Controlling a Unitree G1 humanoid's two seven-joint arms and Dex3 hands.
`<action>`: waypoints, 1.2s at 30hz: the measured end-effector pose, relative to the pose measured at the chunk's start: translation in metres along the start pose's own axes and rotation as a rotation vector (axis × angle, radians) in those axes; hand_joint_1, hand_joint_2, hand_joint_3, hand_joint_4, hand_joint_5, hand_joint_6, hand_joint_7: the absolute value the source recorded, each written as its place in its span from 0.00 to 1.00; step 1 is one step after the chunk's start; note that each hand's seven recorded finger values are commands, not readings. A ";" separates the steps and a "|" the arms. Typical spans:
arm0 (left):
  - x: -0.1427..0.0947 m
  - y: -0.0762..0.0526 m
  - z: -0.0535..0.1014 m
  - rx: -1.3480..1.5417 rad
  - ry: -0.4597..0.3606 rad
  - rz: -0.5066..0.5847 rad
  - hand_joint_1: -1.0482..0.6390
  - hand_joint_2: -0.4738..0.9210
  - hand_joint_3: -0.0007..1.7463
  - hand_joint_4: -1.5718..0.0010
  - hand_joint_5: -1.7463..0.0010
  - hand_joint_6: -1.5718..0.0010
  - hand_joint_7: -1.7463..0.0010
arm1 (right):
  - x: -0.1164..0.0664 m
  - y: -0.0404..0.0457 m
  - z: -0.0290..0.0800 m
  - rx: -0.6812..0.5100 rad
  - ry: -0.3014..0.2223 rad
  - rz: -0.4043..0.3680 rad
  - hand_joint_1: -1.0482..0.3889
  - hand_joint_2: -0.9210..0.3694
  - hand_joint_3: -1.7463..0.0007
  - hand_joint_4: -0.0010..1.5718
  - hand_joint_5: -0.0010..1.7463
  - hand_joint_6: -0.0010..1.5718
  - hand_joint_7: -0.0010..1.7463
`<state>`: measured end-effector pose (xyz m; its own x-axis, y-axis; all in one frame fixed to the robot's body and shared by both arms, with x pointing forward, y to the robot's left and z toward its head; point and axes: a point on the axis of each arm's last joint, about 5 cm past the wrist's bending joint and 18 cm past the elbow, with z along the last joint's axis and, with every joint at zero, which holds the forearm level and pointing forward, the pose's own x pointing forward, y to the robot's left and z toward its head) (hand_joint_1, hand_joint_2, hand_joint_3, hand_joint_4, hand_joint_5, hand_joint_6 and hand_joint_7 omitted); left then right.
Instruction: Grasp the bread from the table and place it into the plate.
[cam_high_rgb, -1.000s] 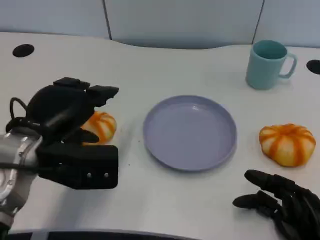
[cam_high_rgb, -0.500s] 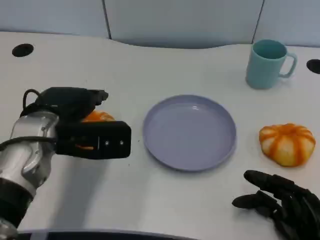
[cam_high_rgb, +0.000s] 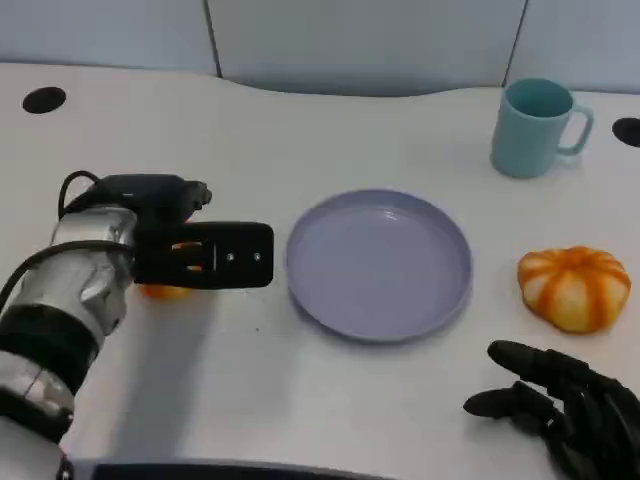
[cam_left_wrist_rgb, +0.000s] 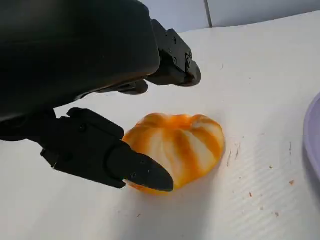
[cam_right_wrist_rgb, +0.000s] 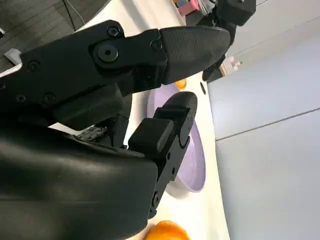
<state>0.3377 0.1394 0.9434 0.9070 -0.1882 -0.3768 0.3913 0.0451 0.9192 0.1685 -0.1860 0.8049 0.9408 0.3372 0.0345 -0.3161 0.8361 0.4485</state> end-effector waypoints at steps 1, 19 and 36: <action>0.002 0.000 0.001 0.004 0.006 -0.004 0.33 0.92 0.00 0.92 0.91 0.83 1.00 | 0.000 0.0000 0.000 0.002 0.000 0.000 0.22 0.00 0.83 0.38 0.51 0.58 0.00; 0.012 -0.009 0.009 0.039 0.060 -0.067 0.35 0.89 0.00 0.93 0.92 0.83 1.00 | -0.004 0.0012 0.001 0.001 0.003 -0.006 0.22 0.00 0.82 0.39 0.52 0.58 0.00; 0.012 -0.014 0.009 0.076 0.075 -0.050 0.42 0.90 0.00 0.94 0.93 0.83 1.00 | -0.007 0.0015 0.000 0.003 0.003 -0.005 0.21 0.00 0.83 0.39 0.53 0.58 0.00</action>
<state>0.3420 0.1271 0.9268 0.8968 -0.1147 -0.4274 0.4260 -0.0375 0.9039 0.1615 -0.1873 0.8057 0.9418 0.3348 0.0295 -0.3114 0.8362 0.4515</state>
